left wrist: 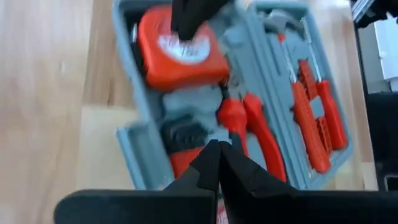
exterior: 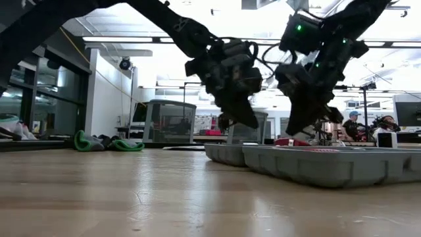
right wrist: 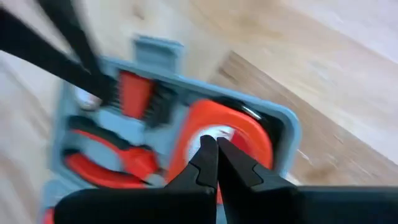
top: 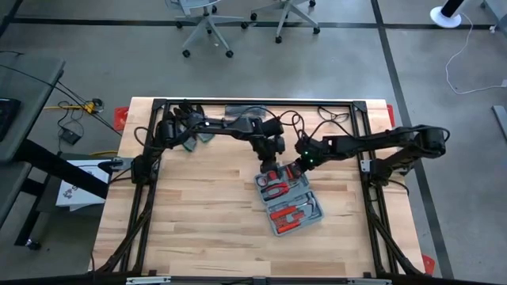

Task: Prefit tool cases
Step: Put the tape measure into the gray prefit tool case

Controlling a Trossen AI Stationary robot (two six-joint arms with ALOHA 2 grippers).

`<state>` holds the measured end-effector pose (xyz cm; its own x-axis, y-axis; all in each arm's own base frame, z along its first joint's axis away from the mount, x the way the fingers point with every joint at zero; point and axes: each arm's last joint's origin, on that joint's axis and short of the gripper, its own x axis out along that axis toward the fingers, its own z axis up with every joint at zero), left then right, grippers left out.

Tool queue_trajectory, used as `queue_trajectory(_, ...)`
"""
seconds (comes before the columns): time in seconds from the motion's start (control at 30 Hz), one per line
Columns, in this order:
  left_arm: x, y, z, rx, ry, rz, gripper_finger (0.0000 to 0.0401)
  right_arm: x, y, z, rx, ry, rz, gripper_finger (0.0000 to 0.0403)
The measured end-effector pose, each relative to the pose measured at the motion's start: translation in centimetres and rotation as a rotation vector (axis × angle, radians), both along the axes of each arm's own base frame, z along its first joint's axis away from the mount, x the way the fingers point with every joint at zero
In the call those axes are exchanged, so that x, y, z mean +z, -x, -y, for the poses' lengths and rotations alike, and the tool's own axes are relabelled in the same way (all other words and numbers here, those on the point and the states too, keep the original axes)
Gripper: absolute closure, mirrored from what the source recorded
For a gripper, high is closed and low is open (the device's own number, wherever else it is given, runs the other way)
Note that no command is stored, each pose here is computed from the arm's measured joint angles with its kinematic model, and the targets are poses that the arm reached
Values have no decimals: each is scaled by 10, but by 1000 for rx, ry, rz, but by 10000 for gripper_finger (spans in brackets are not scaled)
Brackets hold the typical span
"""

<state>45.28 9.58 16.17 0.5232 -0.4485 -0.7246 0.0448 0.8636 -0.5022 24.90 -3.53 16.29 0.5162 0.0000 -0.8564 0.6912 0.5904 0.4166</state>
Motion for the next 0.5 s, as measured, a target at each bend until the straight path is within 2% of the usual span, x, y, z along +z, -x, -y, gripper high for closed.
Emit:
queue_trajectory(0.13,-3,-10,14,-23,-21,72,401,3,1,0,-17,-4,7,403)
queue_trajectory(0.2,-7,-13,21,-31,-9,65,401,4,-1,-1,15,-9,31,403)
queue_trajectory(0.33,-10,-8,30,-83,21,18,401,13,-13,-2,135,-41,196,403)
queue_trajectory(0.5,0,5,29,-145,43,-19,401,19,-32,0,172,-80,406,403)
